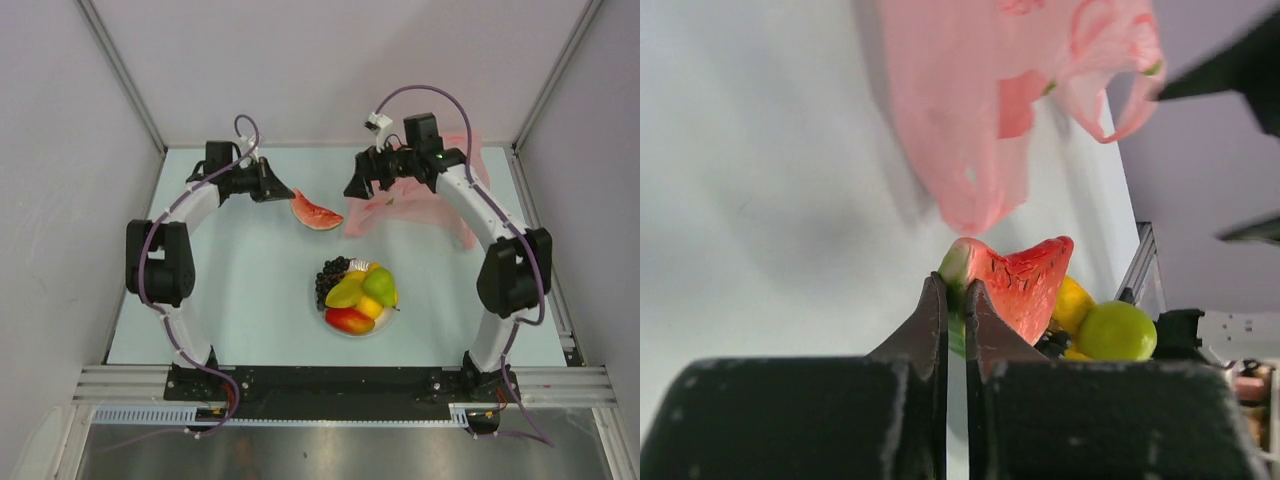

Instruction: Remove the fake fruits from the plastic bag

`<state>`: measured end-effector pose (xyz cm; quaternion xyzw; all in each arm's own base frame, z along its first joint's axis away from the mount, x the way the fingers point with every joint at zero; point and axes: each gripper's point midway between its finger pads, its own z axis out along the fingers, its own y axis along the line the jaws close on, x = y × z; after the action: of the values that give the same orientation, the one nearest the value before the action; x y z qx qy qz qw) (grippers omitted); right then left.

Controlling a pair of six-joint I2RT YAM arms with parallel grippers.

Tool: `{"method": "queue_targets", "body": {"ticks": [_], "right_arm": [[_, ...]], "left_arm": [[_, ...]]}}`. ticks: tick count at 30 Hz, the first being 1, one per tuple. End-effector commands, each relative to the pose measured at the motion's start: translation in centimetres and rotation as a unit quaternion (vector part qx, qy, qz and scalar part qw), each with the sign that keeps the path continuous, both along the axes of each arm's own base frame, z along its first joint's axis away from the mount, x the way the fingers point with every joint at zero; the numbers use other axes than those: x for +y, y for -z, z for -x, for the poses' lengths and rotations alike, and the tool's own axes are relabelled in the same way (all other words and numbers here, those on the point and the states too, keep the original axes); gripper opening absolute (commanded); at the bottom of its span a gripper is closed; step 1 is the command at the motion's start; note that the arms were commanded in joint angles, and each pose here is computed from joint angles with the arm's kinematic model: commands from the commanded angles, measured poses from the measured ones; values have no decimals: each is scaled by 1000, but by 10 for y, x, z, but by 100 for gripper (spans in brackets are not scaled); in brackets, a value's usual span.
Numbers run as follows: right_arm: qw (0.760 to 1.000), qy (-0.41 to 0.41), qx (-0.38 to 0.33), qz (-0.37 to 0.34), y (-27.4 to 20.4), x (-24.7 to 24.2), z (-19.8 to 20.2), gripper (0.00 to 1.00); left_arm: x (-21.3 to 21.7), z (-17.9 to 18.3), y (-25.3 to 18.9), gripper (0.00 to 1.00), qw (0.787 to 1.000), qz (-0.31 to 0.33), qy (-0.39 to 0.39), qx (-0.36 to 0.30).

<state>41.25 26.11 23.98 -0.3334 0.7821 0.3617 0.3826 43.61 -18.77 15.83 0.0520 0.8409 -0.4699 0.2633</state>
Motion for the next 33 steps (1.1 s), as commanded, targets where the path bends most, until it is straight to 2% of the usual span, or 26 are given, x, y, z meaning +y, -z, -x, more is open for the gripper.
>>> {"method": "queue_targets", "body": {"ticks": [1, 9, 19, 22, 25, 26, 28, 33], "right_arm": [[999, -33, 16, -31, -14, 26, -17, 100], [992, -85, 66, -61, -8, 52, -6, 99], [985, -131, 88, -64, 0, 60, 21, 88], [986, -130, 90, -48, 10, 59, 22, 82], [987, -131, 88, -39, 15, 56, 22, 69], [987, -132, 87, -39, 15, 56, 22, 59], [987, -133, 87, -35, 17, 56, 23, 52], [985, -137, 95, -37, 21, 55, 26, 51]], "left_arm": [[-8, 8, -79, 0, 985, 29, 60, -160], [-32, 32, -98, 0, 973, 25, 118, -199], [-45, 36, -112, 0, 970, 37, 125, -206], [-47, 33, -118, 0, 969, 45, 122, -209], [-48, 32, -119, 0, 969, 46, 122, -209], [-49, 33, -120, 0, 969, 46, 123, -211], [-50, 34, -121, 0, 968, 48, 126, -212], [-54, 38, -123, 0, 967, 52, 129, -212]]}}
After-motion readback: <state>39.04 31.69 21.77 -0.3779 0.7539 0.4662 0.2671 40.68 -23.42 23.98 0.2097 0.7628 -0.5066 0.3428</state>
